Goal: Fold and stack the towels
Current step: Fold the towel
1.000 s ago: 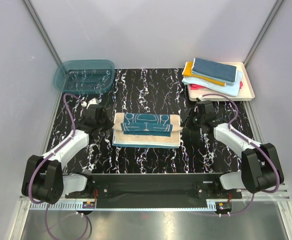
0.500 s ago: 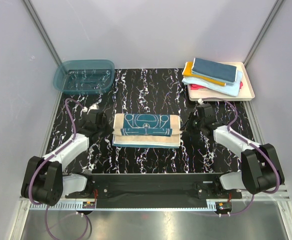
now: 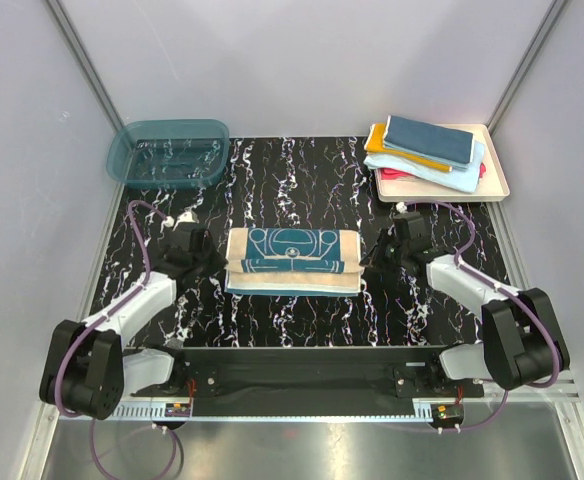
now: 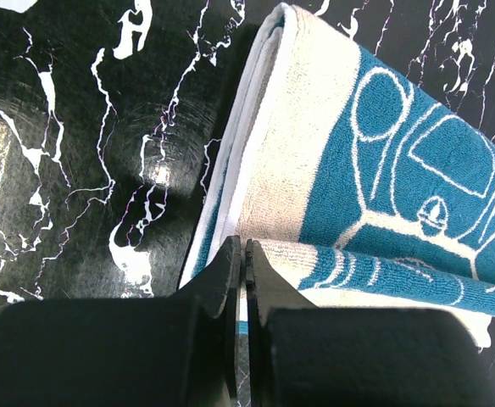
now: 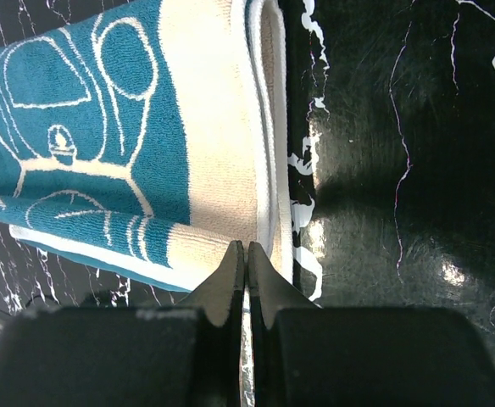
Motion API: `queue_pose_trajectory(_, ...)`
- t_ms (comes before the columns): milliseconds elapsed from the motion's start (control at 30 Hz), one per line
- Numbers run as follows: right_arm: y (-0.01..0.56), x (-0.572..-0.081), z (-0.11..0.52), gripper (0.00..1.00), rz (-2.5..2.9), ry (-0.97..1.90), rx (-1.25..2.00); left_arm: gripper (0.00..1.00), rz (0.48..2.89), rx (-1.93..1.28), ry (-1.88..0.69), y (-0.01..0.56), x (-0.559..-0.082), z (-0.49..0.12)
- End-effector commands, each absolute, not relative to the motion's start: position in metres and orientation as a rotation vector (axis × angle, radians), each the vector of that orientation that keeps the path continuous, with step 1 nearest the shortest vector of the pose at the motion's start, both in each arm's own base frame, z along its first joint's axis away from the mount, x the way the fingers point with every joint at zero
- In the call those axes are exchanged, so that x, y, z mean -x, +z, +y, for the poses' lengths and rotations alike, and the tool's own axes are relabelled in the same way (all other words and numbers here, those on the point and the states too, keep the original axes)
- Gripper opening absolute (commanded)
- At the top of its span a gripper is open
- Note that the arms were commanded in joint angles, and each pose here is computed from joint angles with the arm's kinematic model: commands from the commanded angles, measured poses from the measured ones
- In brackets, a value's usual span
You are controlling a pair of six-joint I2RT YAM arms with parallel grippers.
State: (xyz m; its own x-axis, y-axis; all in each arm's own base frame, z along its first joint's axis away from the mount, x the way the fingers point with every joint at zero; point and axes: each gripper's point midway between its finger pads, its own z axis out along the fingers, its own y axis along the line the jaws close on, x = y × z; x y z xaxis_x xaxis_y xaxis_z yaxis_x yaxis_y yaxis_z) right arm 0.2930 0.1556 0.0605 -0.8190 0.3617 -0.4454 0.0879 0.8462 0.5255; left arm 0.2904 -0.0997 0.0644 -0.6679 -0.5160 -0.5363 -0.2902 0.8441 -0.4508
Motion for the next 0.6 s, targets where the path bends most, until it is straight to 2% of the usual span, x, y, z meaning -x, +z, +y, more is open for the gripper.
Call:
queue_pose_trajectory(0,0.07,-0.297,0.153,0.0,2.426,0.657,-0.331,0.0,2.299,0.588,-0.402,0.069,-0.293,-0.092)
queue_pose_trajectory(333,0.084,-0.296,0.15,0.01,2.398,0.648,-0.328,0.0,2.259,0.589,-0.401,0.084,-0.292,-0.089)
queue_pose_trajectory(567,0.074,-0.288,0.149,0.01,2.418,0.655,-0.346,0.0,2.284,0.602,-0.403,0.073,-0.285,-0.088)
